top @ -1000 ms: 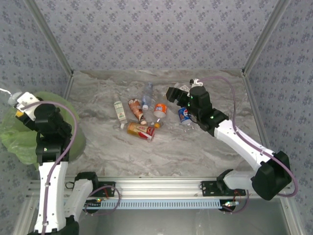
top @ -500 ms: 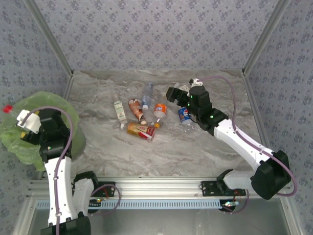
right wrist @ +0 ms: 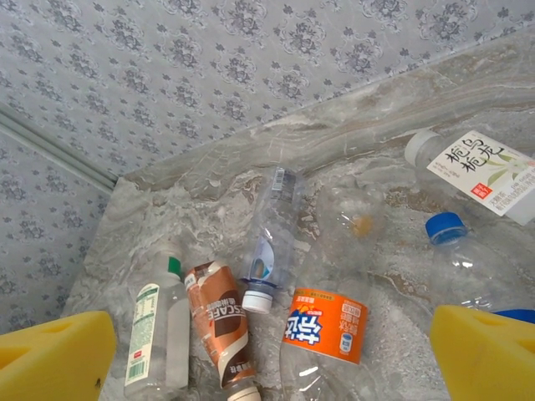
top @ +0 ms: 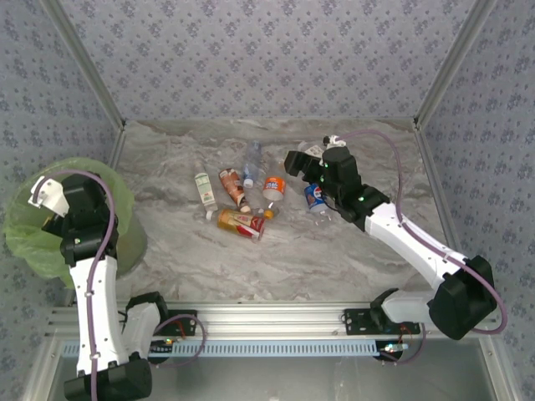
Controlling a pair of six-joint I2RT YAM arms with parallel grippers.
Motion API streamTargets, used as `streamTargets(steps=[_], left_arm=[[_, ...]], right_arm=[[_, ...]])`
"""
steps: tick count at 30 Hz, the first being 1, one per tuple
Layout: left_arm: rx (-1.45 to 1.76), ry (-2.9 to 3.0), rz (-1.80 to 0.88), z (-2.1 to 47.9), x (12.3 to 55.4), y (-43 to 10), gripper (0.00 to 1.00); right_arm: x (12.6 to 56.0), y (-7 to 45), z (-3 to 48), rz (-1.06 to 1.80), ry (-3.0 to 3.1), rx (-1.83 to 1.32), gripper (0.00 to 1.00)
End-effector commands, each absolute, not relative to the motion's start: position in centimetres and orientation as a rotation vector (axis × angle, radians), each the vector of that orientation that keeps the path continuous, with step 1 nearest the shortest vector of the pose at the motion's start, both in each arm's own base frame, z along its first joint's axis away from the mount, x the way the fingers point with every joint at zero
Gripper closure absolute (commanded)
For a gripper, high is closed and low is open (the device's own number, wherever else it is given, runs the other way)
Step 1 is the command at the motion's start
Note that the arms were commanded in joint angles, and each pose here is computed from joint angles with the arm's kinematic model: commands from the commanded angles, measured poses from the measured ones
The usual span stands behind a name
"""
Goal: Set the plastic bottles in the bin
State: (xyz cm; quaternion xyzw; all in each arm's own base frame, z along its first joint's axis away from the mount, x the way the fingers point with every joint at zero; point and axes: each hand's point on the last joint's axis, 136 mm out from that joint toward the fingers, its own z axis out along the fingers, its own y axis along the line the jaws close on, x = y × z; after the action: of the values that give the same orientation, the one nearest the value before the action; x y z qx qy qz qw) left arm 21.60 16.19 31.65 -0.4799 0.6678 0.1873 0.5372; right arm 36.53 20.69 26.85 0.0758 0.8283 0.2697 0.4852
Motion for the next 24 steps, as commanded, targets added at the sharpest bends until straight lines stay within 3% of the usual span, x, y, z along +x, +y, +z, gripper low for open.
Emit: streamTargets(steps=[1, 12, 17, 24], left_arm=[[-1.104, 1.598, 0.316, 33.1, 22.4, 14.9, 0.04], [-0.801, 1.604, -0.186, 37.0, 26.4, 8.1, 0.01], [-0.673, 1.675, -0.417, 37.6, 28.9, 4.3, 0.01], [-0.458, 1.779, -0.52, 37.4, 31.3, -2.3, 0.01]], right_arm=[[36.5, 19.7, 27.9, 0.606, 1.999, 0.191, 0.01], [36.1, 18.5, 24.4, 0.564, 2.137, 0.086, 0.01], [35.6, 16.8, 21.0, 0.437, 2.281, 0.019, 0.01], [33.6, 15.2, 14.2, 0.274, 2.564, -0.05, 0.01]])
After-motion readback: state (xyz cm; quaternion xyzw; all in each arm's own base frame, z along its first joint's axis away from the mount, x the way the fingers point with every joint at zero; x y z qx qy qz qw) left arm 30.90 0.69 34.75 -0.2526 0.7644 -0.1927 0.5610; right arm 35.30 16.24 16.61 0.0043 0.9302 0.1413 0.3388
